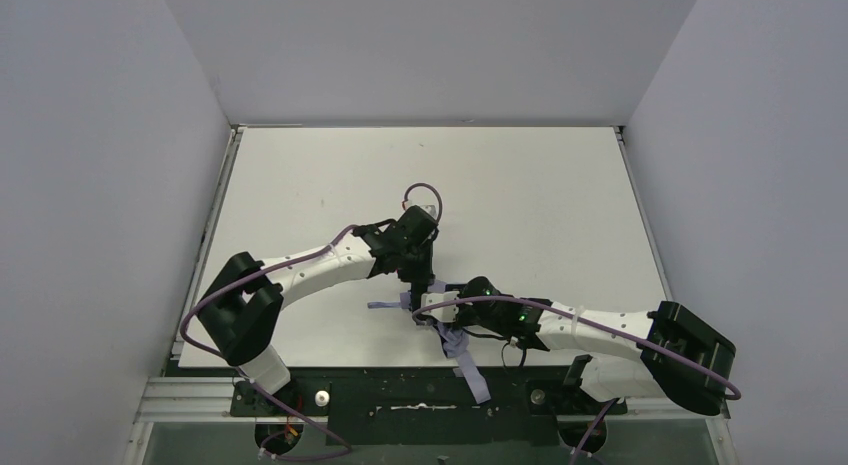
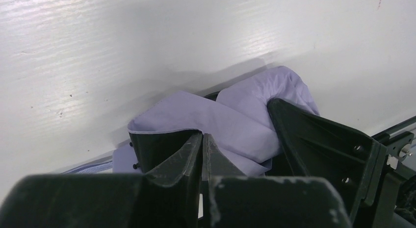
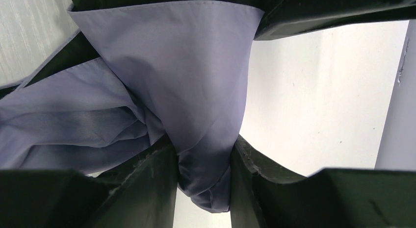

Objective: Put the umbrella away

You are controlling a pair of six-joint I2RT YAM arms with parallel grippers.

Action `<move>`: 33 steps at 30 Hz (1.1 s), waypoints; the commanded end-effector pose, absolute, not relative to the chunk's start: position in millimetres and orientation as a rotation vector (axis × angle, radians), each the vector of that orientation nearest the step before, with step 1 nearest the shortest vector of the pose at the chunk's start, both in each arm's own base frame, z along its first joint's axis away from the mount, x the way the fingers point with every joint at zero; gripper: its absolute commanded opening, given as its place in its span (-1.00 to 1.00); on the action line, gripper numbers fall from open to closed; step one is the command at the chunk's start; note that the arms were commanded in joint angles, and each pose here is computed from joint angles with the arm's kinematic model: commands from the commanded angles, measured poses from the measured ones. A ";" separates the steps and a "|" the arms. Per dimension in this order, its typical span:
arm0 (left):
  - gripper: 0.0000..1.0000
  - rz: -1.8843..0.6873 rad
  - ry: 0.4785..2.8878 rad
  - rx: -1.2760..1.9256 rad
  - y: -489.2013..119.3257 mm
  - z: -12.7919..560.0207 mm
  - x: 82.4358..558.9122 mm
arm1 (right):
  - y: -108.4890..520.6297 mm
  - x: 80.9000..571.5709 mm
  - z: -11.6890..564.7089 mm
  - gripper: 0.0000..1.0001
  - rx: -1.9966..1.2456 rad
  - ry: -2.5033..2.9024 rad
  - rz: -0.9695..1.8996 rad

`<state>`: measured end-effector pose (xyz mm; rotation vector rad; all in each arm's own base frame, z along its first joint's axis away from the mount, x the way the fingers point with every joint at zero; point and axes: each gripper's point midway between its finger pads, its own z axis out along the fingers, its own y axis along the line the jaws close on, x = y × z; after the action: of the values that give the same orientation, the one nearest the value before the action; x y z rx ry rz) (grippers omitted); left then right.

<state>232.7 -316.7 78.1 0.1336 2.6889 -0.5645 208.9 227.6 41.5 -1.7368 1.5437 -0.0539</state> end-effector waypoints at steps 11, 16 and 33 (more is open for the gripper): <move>-1.00 -0.811 2.465 0.305 -350.2 155.7 263.6 | 221.3 206.4 34.4 -0.82 -1.753 1.557 -0.077; -1.00 -0.861 2.431 0.353 -361.8 160.8 266.8 | 221.1 206.0 34.7 -0.82 -1.754 1.556 -0.077; -1.00 -0.864 2.463 0.278 -329.4 112.2 308.6 | 220.7 205.6 40.8 -0.83 -1.761 1.510 -0.092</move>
<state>275.0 -331.5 93.2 0.2940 2.5978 -0.8033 211.0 227.9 43.6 -1.7288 1.5320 -0.0651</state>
